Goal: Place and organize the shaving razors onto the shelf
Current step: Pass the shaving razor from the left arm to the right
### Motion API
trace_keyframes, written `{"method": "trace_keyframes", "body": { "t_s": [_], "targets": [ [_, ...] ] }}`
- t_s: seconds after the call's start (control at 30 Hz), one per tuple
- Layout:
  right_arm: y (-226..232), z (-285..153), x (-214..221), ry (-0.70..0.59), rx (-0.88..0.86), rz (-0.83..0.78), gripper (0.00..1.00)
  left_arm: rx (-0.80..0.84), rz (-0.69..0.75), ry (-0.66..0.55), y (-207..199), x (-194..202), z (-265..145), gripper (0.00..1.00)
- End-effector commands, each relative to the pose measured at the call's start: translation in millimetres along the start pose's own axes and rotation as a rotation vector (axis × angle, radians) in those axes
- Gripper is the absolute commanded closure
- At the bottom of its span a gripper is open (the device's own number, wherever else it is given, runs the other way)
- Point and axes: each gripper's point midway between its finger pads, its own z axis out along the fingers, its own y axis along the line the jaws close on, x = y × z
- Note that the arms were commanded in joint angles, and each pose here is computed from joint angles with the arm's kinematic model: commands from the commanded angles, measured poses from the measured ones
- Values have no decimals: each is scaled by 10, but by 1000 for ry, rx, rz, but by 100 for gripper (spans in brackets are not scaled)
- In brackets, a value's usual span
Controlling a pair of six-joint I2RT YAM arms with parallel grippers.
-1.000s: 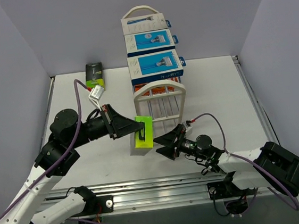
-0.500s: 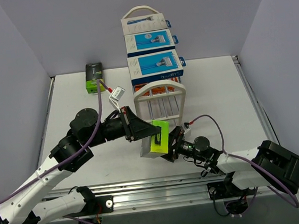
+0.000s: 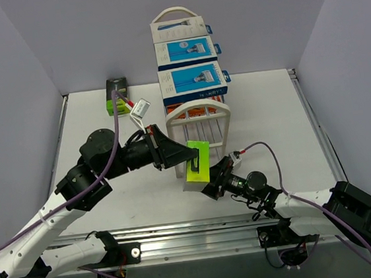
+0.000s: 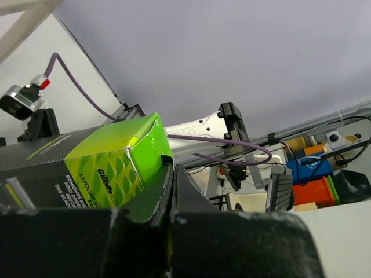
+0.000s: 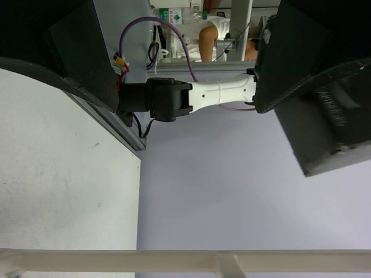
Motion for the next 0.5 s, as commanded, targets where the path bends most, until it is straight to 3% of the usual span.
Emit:
{"method": "trace_keyframes", "body": {
  "t_s": [0.0,0.2,0.47],
  "targets": [
    [1111,-365,-4,-51,-504,-123,0,49,95,-88,-342,-257,-137,98],
    [992,-455,-56,-86,-481,-119,1,-65,62,-143,-67,-220,-354,98],
    [1053,-491,-84,-106,-478,-137,3,-291,-132,-129,1063,401,-592,98]
  ]
}}
